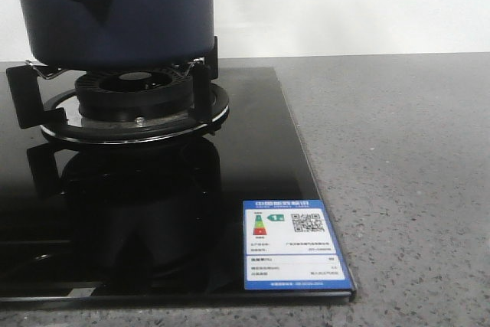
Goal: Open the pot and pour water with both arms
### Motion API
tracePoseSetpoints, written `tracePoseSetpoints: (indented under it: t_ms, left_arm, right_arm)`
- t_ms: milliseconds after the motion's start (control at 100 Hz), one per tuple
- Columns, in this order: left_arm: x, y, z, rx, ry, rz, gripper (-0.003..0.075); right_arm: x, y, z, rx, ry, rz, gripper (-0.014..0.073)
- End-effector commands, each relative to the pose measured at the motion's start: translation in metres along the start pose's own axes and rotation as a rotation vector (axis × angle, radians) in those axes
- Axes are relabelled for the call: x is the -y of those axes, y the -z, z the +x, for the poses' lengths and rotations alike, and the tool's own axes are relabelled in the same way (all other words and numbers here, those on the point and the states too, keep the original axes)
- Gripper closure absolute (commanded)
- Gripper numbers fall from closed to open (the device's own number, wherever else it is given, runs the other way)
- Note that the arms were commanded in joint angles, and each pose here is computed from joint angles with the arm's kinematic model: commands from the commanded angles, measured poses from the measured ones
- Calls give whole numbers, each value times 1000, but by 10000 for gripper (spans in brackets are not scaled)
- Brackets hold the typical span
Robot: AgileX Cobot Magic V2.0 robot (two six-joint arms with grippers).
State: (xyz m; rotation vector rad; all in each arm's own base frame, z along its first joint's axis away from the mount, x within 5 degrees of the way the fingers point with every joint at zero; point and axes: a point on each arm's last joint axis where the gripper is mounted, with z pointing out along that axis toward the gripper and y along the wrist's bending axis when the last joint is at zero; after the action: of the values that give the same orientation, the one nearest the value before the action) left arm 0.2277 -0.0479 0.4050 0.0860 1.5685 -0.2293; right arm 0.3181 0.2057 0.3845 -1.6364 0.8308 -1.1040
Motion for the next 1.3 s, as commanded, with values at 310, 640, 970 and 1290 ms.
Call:
tracePoseSetpoints:
  t_ms: [310,640,970,1290]
  left_arm:
    - [-3,8,-26,146,16,-38,388]
    - [-3,8,-26,146,7,-38,388]
    - [-3,8,-26,146,5,-37,388]
    - [-3,8,-26,146,5,-37,388]
  right_arm:
    - [25,17,12,-20,-406,66,226]
    - [34,35,45,-141,-926,137,226]
    - [24,67,105,-246,-1441,272,226]
    - [-40,103,124,-259,-1612,190,226]
